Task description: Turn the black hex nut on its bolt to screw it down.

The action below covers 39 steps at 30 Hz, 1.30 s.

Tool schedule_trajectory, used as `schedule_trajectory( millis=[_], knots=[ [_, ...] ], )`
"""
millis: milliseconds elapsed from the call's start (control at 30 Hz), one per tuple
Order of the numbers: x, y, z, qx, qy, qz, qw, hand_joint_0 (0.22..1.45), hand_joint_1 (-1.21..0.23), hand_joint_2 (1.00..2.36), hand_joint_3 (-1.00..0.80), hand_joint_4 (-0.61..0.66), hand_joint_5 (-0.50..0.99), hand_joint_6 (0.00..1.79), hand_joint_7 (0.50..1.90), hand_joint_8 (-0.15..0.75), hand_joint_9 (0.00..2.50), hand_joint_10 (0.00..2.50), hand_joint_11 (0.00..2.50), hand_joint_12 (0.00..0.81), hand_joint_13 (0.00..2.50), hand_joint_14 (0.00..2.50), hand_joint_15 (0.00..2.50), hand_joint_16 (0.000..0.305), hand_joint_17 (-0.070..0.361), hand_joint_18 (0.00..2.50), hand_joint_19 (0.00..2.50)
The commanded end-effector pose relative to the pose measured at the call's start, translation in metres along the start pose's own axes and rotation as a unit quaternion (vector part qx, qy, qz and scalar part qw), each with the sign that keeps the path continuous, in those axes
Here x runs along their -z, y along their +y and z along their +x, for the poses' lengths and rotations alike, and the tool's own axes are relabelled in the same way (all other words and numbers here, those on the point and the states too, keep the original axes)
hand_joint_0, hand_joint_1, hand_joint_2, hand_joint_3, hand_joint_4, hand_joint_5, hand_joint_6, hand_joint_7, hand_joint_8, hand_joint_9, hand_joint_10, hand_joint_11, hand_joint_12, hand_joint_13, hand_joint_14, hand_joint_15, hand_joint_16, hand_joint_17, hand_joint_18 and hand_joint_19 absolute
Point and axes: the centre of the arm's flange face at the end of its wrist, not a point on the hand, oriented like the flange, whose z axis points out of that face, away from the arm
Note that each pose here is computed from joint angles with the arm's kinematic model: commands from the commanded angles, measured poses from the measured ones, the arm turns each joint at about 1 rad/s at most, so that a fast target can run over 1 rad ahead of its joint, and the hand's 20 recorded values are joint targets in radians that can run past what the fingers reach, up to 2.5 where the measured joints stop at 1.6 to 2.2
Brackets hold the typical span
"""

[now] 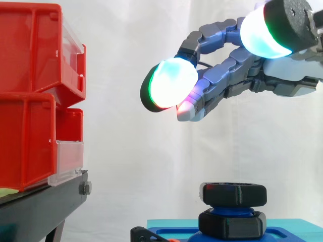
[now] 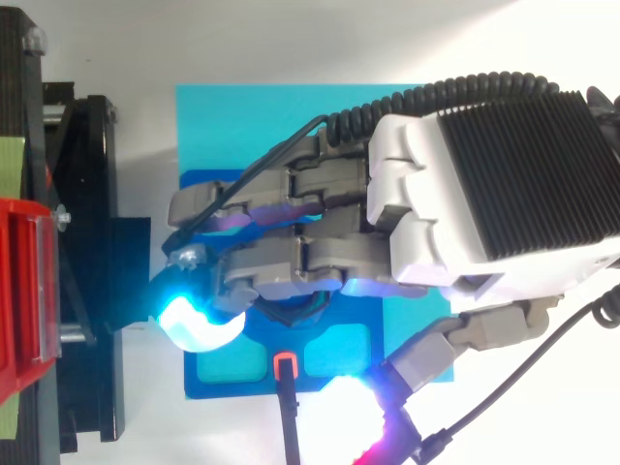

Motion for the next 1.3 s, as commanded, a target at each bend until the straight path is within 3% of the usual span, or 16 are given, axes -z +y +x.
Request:
schedule_trajectory(
  millis=[0,167,367,667,833,867,1067,1267],
  knots=[
    [0.000,0.000,0.002,0.019,0.002,-0.005,0.9998,0.57,-0.46,1.00,-0.45,0.20,-0.14,0.50,0.75,0.269,0.76,0.01,0.22,0.205,0.37,0.00,0.00,0.035,0.078,0.46,0.42],
    [0.000,-0.006,0.019,0.047,0.023,0.002,0.9986,0.57,-0.46,1.00,-0.45,0.20,-0.14,0.50,0.77,0.268,0.75,0.01,0.22,0.205,0.36,0.00,0.00,0.034,0.078,0.45,0.42],
    [-0.002,-0.015,0.039,0.051,0.032,0.002,0.9981,0.57,-0.46,1.00,-0.45,0.24,-0.11,0.50,0.91,0.266,0.73,0.01,0.22,0.208,0.34,0.00,0.00,0.035,0.078,0.44,0.42],
    [-0.003,-0.015,0.038,0.068,0.026,-0.006,0.9973,0.56,-0.45,1.00,-0.45,0.26,-0.10,0.50,0.99,0.267,0.71,0.01,0.22,0.214,0.33,0.00,0.00,0.035,0.080,0.41,0.42],
    [-0.005,-0.018,0.043,0.087,0.023,-0.010,0.9959,0.56,-0.45,1.00,-0.45,0.25,-0.09,0.50,0.99,0.266,0.71,0.01,0.22,0.217,0.33,0.00,0.00,0.036,0.081,0.41,0.42],
    [-0.006,-0.022,0.050,0.091,0.023,-0.015,0.9955,0.56,-0.45,1.00,-0.45,0.25,-0.09,0.50,0.99,0.266,0.71,0.01,0.22,0.218,0.33,0.00,0.00,0.036,0.081,0.41,0.43],
    [-0.010,-0.019,0.048,0.098,0.009,-0.031,0.9947,0.56,-0.45,1.00,-0.45,0.26,-0.09,0.50,1.02,0.269,0.71,0.01,0.22,0.219,0.32,0.00,0.00,0.036,0.082,0.41,0.43],
    [-0.009,-0.022,0.046,0.100,0.010,-0.028,0.9945,0.56,-0.44,1.00,-0.45,0.26,-0.08,0.50,1.08,0.270,0.71,0.01,0.24,0.221,0.32,0.00,0.00,0.037,0.083,0.41,0.43]
  ],
)
